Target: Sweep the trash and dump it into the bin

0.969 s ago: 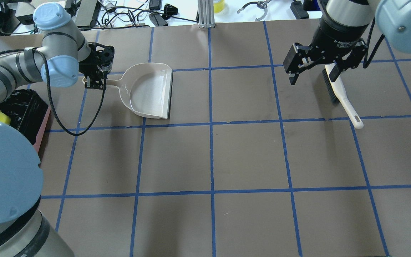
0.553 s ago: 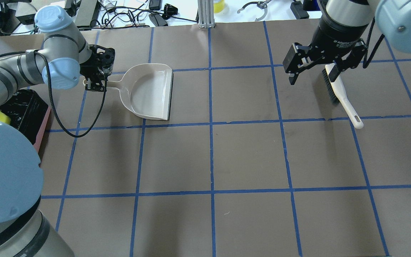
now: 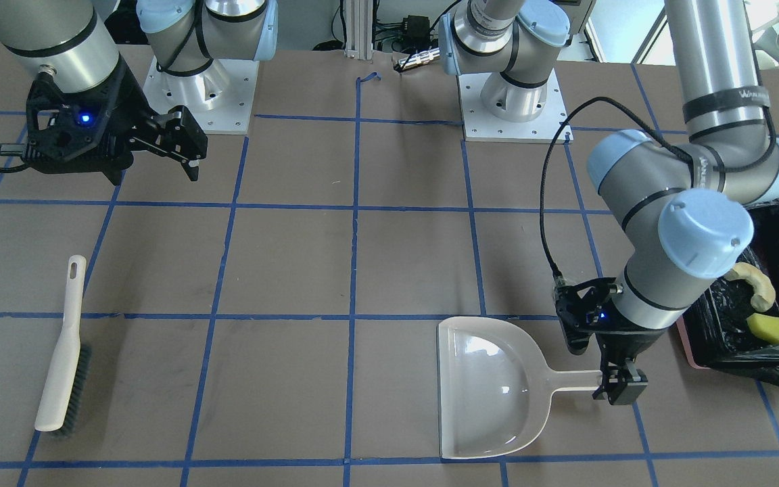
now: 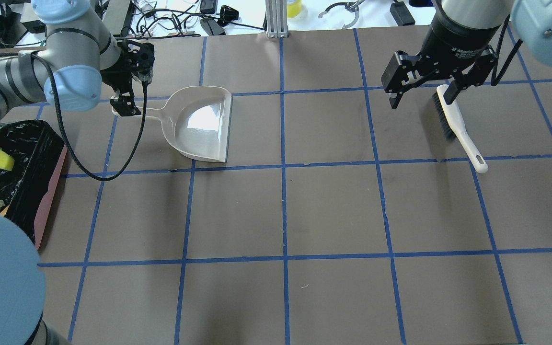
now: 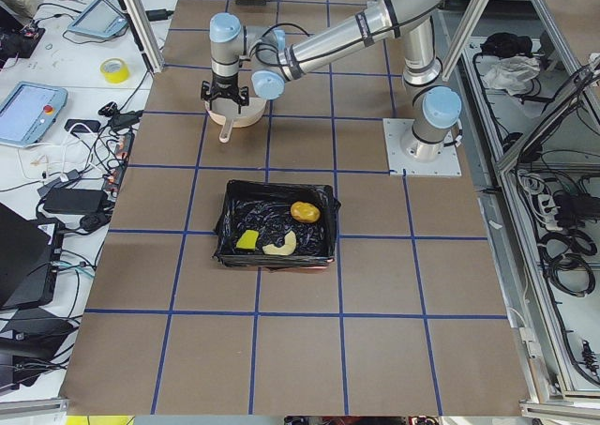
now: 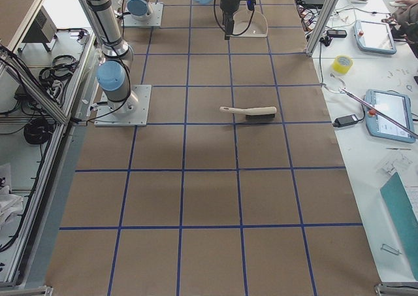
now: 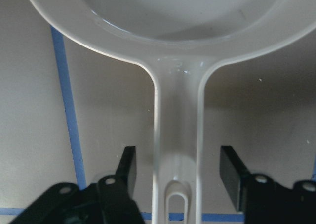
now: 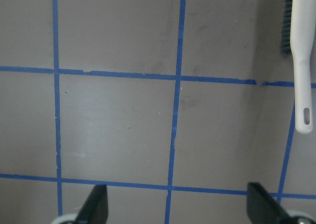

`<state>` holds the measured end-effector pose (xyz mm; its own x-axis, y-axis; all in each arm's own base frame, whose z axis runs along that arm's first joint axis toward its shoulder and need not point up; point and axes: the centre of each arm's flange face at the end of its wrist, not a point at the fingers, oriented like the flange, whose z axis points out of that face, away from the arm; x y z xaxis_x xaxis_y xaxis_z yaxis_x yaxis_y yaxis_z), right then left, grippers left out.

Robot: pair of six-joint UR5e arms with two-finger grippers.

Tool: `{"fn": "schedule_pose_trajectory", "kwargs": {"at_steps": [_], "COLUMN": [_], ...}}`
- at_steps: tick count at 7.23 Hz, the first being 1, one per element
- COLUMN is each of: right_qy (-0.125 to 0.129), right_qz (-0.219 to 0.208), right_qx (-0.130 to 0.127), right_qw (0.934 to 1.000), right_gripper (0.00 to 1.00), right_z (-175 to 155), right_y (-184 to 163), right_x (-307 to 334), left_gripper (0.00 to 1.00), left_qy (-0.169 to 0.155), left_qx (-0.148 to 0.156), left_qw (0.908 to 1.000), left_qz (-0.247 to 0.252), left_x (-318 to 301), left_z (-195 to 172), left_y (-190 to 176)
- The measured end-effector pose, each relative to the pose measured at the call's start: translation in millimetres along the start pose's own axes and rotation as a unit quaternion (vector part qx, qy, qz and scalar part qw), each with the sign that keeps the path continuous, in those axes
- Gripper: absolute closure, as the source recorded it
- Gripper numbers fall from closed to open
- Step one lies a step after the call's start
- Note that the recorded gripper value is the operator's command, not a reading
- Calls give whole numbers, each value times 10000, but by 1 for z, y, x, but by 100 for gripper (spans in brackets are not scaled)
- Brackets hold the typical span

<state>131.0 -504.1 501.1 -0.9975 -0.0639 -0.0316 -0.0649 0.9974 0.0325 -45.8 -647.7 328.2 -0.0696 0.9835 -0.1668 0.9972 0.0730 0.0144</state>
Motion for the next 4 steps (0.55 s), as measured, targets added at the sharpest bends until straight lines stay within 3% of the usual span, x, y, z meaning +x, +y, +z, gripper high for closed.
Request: {"fn": "schedule_pose_trajectory", "kwargs": {"at_steps": [2,4], "right_qy": [112,169], "right_qz": [-24,-33], "right_qx": [-109,-105], "right_qw": [9999,9998], "right_gripper": [0,0], "right_z": [-25,-32], "right_y": [7,7], "right_x": [-1,-1], "left_gripper": [0,4], "left_qy": [82,379], "left_qx": [121,204], "left_qw": [9917,9699], "left_qz": [-1278,-2395], "left_x": [33,84], "left_z": [-78,-133], "left_y": [-13,-31]}}
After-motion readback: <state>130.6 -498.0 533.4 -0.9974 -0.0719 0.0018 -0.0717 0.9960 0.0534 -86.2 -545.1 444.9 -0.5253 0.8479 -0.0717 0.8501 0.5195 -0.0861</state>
